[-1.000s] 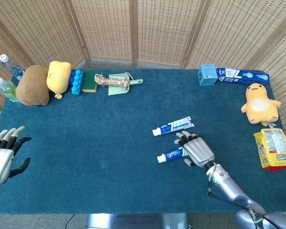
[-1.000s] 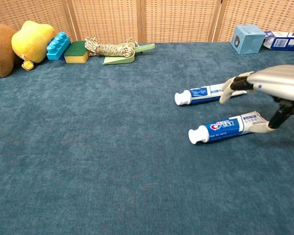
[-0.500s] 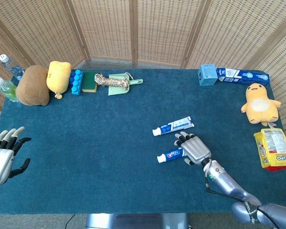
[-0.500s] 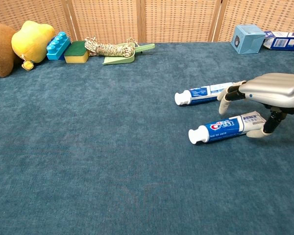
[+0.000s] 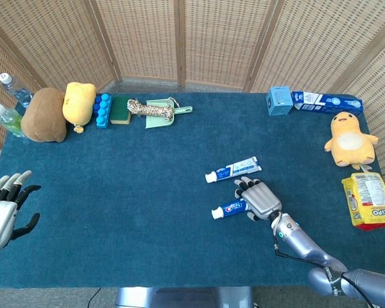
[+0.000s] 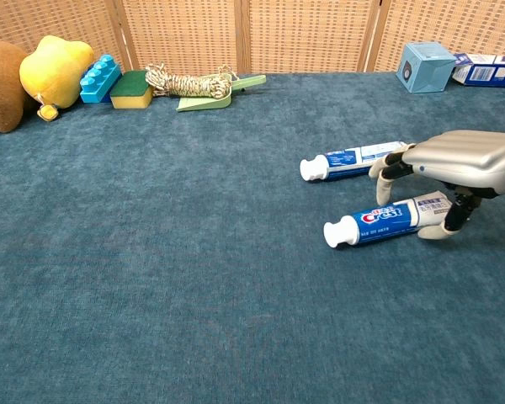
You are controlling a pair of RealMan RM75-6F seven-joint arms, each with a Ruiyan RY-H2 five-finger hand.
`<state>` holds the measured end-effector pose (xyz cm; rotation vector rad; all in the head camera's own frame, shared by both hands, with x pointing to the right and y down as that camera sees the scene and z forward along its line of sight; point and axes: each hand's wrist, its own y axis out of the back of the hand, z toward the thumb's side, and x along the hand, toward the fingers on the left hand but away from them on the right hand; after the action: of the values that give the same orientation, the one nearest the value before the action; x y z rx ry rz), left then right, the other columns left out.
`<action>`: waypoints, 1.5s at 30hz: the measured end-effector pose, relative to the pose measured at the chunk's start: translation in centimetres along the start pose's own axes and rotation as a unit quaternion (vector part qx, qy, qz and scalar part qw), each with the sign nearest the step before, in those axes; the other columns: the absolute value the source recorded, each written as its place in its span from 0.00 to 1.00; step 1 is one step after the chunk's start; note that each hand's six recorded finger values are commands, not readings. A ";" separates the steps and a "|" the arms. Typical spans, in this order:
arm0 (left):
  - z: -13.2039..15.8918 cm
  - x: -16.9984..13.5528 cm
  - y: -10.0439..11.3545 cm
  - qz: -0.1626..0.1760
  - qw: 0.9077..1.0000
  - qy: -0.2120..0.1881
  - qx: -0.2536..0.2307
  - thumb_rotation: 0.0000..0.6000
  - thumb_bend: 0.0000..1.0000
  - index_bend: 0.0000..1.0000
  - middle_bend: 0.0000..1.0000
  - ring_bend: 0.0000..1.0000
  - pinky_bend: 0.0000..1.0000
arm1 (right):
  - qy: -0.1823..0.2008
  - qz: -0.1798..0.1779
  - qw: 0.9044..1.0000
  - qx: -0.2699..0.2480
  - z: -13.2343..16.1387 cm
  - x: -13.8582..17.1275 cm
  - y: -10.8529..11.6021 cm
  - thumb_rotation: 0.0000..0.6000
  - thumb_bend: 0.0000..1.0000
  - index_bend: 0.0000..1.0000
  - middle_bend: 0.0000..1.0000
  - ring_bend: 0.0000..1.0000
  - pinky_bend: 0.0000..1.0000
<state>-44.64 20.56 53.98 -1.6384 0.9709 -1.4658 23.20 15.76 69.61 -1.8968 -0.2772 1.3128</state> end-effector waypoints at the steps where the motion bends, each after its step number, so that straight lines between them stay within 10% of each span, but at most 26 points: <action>1: 0.0 0.0 0.0 0.000 1.000 0.000 0.000 1.00 0.33 0.22 0.05 0.06 0.05 | 0.001 0.001 1.000 0.001 0.1 -0.1 0.0 1.00 0.27 0.35 0.16 0.11 0.25; 10: -0.3 -0.2 0.3 0.006 1.000 0.002 -0.002 1.00 0.33 0.21 0.05 0.05 0.05 | 0.016 0.009 1.000 -0.009 1.4 -0.6 0.0 1.00 0.31 0.61 0.29 0.19 0.28; 20: -0.3 -0.8 0.9 0.016 1.000 0.002 -0.003 1.00 0.33 0.21 0.05 0.04 0.05 | 0.028 -0.004 0.998 -0.056 1.9 -0.2 0.7 1.00 0.45 0.84 0.59 0.49 0.54; 45: 7.4 2.3 -2.5 -0.038 0.993 -0.107 -0.024 1.00 0.33 0.22 0.11 0.12 0.18 | -0.009 -0.015 0.975 -0.221 -1.2 5.8 3.0 1.00 0.52 0.89 0.73 0.69 0.74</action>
<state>-36.97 19.90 56.53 -1.8417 0.8373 -1.2917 26.07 16.54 63.70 -2.2345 -0.6490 1.3277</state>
